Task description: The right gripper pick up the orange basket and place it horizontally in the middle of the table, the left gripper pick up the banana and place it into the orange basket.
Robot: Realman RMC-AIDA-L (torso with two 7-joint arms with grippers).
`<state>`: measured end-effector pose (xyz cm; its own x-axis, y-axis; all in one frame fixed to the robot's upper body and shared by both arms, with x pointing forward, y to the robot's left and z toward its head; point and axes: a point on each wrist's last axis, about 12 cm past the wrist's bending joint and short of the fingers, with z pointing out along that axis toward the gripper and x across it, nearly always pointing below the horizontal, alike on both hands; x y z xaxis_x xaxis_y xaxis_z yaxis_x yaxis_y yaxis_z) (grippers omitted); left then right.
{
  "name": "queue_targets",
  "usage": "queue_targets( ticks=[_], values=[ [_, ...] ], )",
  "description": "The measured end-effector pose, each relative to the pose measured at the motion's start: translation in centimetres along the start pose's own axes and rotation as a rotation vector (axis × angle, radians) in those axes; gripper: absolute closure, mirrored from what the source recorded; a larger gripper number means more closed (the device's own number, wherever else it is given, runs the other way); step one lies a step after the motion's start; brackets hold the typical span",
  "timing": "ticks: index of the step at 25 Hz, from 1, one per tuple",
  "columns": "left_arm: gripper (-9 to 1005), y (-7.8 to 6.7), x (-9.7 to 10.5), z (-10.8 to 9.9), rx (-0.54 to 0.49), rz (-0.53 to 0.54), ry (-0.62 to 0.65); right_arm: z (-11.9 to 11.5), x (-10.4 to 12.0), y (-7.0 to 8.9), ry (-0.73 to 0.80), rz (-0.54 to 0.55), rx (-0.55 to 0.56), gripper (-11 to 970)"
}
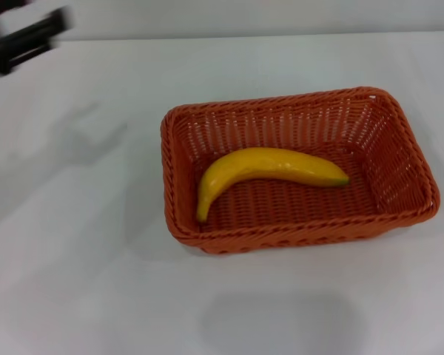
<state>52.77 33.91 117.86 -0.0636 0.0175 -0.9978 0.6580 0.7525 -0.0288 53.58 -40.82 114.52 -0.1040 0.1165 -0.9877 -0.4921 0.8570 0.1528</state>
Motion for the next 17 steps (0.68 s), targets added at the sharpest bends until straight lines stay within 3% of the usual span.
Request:
queue_targets(
  ticks=[5, 12, 17],
  values=[
    [242, -0.2, 3.6, -6.7, -0.164, -0.008, -0.121, -1.8, 2.9, 0.2, -0.142, -0.015, 0.076, 119],
    [243, -1.5, 8.6, -13.4, -0.385, -0.033, -0.258, -3.3, 7.8, 1.8, -0.219, -0.017, 0.192, 119],
    [243, -2.8, 11.2, -16.7, -0.534, -0.036, -0.326, -3.6, 9.5, 2.7, -0.227, -0.016, 0.24, 119]
  ],
)
